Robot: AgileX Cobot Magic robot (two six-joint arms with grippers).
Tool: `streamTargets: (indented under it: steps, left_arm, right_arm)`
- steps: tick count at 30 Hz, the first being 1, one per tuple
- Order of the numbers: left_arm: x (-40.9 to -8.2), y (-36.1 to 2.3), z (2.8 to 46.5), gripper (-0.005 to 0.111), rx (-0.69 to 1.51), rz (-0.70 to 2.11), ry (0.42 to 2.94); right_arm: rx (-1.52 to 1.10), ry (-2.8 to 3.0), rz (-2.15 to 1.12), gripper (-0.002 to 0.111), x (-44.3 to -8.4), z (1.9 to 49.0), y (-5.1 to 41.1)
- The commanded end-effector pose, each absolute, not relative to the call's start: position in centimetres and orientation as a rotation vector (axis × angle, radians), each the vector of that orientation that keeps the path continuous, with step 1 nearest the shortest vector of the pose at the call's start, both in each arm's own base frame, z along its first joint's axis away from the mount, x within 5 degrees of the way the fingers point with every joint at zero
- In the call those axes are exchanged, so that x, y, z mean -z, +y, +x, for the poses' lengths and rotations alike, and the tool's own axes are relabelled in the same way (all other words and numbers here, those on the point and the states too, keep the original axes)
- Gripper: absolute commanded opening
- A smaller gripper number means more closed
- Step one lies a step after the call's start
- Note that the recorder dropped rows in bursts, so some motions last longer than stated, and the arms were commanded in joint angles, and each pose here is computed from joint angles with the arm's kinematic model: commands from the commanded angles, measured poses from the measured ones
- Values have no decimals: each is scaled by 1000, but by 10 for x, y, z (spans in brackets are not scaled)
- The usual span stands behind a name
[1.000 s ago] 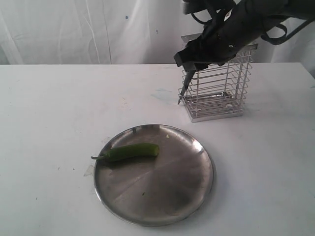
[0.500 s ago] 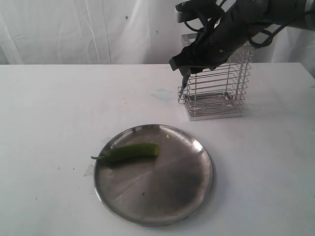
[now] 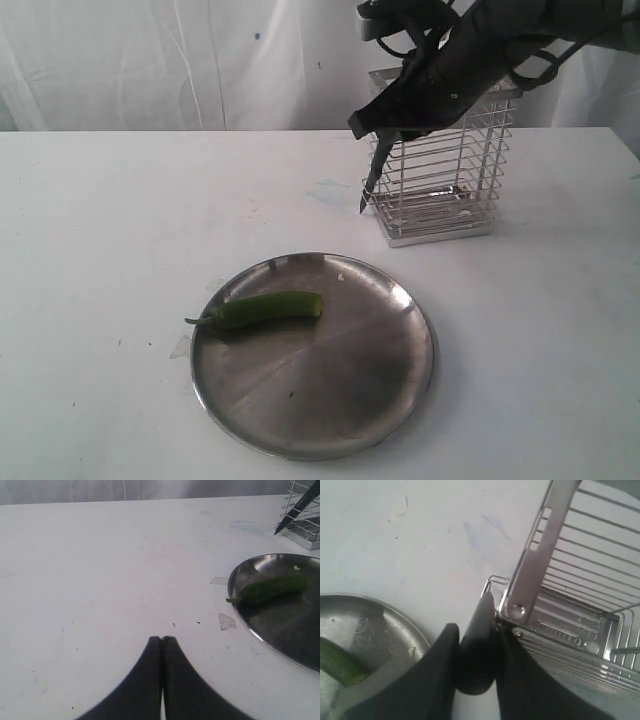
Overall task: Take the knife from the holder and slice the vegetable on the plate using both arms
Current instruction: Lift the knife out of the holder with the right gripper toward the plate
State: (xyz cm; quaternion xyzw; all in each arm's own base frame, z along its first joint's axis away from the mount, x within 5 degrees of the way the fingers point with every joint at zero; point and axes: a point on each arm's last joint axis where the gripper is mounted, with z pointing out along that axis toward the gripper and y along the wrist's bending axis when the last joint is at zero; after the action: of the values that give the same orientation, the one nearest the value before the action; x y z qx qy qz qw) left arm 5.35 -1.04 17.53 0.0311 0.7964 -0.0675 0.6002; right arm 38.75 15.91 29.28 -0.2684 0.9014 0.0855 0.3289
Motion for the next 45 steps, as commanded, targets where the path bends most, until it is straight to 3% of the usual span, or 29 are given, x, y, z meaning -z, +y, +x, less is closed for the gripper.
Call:
streamTargets:
  steps: [1,20,28,31,36,42,45]
  left_arm:
    - [-174,-11,53,0,162,70,1845]
    - [-174,-11,53,0,162,70,1845]
    - [-174,-11,53,0,162,70,1845]
    - [-174,-11,53,0,162,70,1845]
    - [-174,-11,53,0,162,70,1845]
    - [-174,-11,53,0,162,70,1845]
    - [-174,-11,53,0,162,70,1845]
  right_arm:
    - [-242,2361,-711,8,-317,372,153]
    - [-254,2296,-728,8,-383,315,133]
    - [-312,2218,-695,8,-401,230,108]
    - [-378,2130,-698,8,-392,193,108]
    - [-499,1926,-652,8,-345,118,90]
    - [-553,1875,-580,7,-289,97,80]
    - [-566,1833,-576,7,-280,97,82]
